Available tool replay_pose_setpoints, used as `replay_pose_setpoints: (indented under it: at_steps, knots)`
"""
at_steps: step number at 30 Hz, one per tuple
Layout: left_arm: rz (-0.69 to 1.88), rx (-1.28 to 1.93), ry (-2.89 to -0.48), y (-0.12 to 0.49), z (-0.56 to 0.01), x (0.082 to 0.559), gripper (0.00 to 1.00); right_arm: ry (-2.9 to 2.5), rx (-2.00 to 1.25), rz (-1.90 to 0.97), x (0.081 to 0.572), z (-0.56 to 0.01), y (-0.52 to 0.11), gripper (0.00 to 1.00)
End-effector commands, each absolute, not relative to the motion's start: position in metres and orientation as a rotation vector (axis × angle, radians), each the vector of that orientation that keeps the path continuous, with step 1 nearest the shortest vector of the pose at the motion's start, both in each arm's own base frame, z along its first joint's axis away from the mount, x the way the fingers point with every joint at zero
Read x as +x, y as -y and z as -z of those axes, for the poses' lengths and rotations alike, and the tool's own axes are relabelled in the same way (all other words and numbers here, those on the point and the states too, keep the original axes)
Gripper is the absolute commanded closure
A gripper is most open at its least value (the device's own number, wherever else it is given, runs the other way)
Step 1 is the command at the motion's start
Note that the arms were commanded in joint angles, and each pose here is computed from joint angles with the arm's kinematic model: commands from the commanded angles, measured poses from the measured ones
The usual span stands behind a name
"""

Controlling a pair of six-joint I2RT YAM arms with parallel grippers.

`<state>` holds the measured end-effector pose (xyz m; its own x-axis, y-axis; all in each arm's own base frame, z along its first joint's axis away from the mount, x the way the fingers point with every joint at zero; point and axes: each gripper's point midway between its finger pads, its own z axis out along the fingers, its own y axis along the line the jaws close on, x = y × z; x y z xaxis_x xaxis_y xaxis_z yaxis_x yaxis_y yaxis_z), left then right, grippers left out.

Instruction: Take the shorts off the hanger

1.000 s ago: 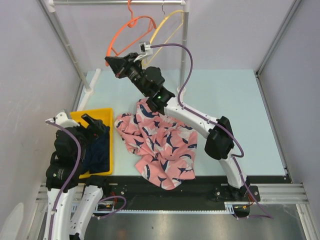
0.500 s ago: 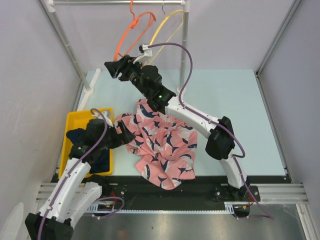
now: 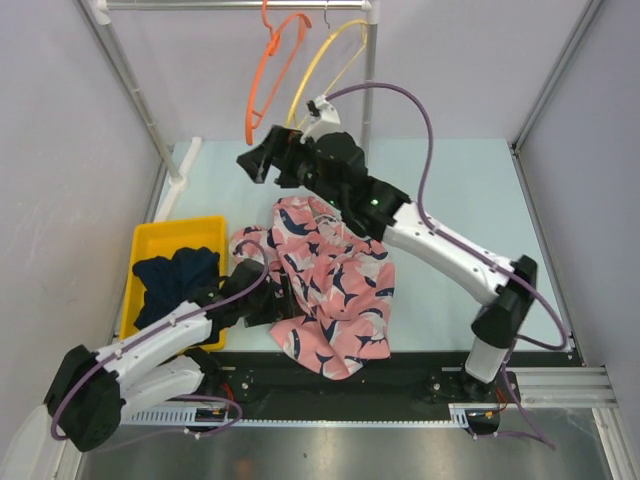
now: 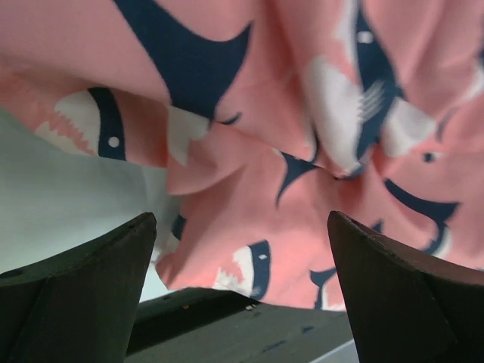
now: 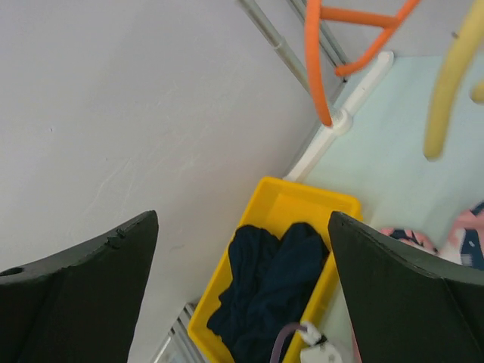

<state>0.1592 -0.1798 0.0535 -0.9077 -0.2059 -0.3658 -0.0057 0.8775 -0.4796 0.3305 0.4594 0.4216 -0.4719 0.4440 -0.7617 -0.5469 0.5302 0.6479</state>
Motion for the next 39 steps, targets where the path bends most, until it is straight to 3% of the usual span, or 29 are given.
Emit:
replay_pose_setpoints:
  at_steps: [1,7,15,21,25,31,39]
  knots:
    - [0.616,-0.247,-2.605,0.185,-0.041,0.178,0.0,-1.715,-0.11,-1.178,0.299,-0.428,-0.428,0.0]
    - [0.637,-0.164,-2.612,0.211,-0.031,0.204,0.0,-1.704,-0.13,-1.183,0.269,-0.436,-0.39,0.0]
    - [0.89,-0.063,-2.588,0.28,-0.037,0.25,0.04,-1.705,-0.107,-1.093,0.237,-0.447,-0.332,0.0]
    - [1.118,-0.059,-2.427,0.304,-0.078,0.286,0.7,-1.726,-0.058,-1.003,0.222,-0.44,-0.29,0.0]
    - [1.192,-0.091,-2.248,0.281,-0.138,0.305,1.0,-1.772,-0.019,-0.92,0.219,-0.422,-0.266,0.0]
    - [1.027,-0.224,-2.112,0.2,-0.207,0.308,1.0,-1.828,0.023,-0.82,0.218,-0.393,-0.243,0.0]
    - [0.667,-0.375,-1.896,0.084,-0.301,0.27,1.0,-1.862,0.023,-0.819,0.22,-0.379,-0.247,0.0]
